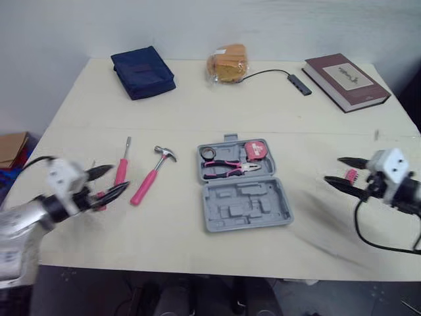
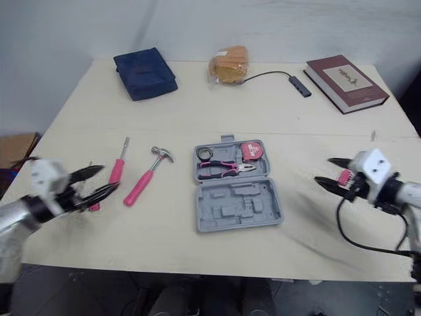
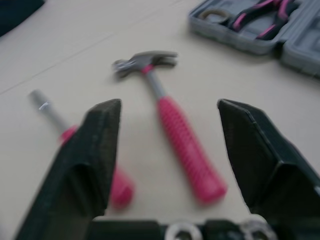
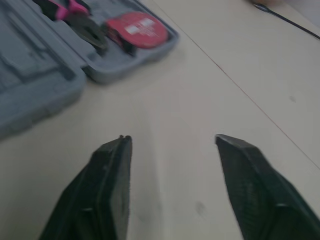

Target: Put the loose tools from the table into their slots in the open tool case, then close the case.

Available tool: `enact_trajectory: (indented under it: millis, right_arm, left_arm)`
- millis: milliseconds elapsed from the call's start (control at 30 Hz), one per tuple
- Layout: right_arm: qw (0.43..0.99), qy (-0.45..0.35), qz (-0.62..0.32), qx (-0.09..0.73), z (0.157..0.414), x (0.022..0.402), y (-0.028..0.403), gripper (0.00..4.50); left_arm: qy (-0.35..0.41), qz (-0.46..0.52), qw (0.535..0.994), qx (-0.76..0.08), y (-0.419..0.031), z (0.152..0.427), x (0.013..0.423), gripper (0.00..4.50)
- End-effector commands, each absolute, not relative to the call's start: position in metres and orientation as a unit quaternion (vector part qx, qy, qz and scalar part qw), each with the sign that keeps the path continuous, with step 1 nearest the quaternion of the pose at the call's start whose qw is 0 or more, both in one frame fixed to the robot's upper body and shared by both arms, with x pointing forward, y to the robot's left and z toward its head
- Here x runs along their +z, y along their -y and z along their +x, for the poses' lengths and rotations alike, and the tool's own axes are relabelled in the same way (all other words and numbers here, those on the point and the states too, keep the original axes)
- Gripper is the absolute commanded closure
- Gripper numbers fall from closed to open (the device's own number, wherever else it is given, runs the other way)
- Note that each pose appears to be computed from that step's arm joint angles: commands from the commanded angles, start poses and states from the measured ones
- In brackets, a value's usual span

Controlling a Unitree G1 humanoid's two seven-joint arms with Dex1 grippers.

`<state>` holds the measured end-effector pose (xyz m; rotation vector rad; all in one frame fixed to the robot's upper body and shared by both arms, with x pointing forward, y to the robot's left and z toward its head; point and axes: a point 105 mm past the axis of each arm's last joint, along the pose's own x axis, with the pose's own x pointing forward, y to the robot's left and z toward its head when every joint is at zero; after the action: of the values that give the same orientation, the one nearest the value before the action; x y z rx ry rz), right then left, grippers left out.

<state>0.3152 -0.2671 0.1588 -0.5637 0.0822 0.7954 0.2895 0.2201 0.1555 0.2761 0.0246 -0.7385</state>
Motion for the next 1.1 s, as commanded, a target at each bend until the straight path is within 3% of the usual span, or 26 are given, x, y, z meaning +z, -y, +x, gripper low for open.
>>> enact_trajectory:
  millis: [33,100,133,400,700,1100]
  right_arm:
    - [0.874,-0.044,-0.298,0.381,0.326,0.155,0.262,3.25]
    - [0.873,-0.05,-0.296,0.385,0.332,0.149,0.258,4.23]
    - [0.871,-0.053,-0.301,0.385,0.334,0.146,0.257,4.5]
    - [0.867,-0.058,-0.314,0.383,0.35,0.127,0.244,4.5]
    - [0.859,-0.047,-0.3,0.412,0.355,0.114,0.212,4.5]
    - [0.838,-0.051,-0.282,0.464,0.323,0.11,0.186,4.5]
  left_arm:
    - [-0.029,0.145,0.916,-0.372,-0.195,0.299,0.155,3.02]
    - [-0.038,0.151,0.91,-0.384,-0.179,0.308,0.15,3.9]
    - [-0.043,0.151,0.909,-0.386,-0.174,0.313,0.148,4.44]
    - [-0.08,0.14,0.902,-0.401,-0.137,0.33,0.123,4.48]
    - [-0.105,0.11,0.885,-0.439,-0.093,0.33,0.103,4.48]
    - [-0.116,0.138,0.87,-0.459,-0.085,0.337,0.095,4.48]
